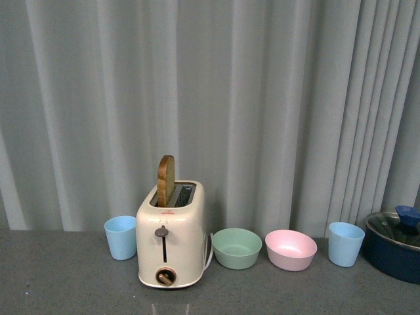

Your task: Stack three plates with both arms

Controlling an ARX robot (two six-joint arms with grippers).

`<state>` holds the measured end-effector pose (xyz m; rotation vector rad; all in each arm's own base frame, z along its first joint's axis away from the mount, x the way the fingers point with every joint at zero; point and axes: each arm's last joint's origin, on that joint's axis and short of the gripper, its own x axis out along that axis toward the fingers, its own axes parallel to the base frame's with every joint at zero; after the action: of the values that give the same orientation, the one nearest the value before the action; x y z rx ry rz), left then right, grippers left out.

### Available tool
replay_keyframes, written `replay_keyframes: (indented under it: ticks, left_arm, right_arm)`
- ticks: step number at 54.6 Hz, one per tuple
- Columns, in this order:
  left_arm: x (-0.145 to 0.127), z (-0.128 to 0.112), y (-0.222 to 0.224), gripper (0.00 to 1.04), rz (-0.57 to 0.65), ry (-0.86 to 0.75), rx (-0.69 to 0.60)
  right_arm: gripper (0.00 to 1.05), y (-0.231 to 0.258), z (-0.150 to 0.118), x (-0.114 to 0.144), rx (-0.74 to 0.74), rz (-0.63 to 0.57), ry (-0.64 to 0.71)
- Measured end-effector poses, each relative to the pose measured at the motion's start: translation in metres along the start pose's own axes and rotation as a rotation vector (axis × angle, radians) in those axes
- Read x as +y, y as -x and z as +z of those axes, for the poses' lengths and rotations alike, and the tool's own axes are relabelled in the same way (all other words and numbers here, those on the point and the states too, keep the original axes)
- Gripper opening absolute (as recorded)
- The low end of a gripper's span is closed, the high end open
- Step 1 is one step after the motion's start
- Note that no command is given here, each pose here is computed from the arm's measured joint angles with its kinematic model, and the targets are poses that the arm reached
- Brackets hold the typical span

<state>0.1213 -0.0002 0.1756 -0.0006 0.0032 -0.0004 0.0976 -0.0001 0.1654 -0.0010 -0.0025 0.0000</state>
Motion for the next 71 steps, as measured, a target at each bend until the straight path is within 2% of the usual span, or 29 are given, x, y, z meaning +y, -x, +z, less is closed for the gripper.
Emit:
replay_keyframes:
  ticks: [8, 34, 36, 51, 71]
  left_arm:
    - [0.0, 0.001, 0.004, 0.04, 0.0, 0.0, -0.035]
    - [0.0, 0.0, 0.015, 0.04, -0.001, 0.0, -0.034]
    - [0.0, -0.005, 0.021, 0.04, -0.002, 0.0, 0.001]
    - [0.0, -0.003, 0.025, 0.04, -0.002, 0.001, -0.028]
    - [0.0, -0.003, 0.025, 0.75, -0.002, 0.001, -0.027]
  right_arm:
    - [0.97, 0.0, 0.0, 0.0, 0.0, 0.0, 0.0]
    - [0.97, 0.0, 0.0, 0.0, 0.0, 0.0, 0.0]
    - [0.97, 0.0, 0.0, 0.0, 0.0, 0.0, 0.0]
    - [0.97, 0.0, 0.0, 0.0, 0.0, 0.0, 0.0]
    - [0.97, 0.0, 0.0, 0.0, 0.0, 0.0, 0.0]
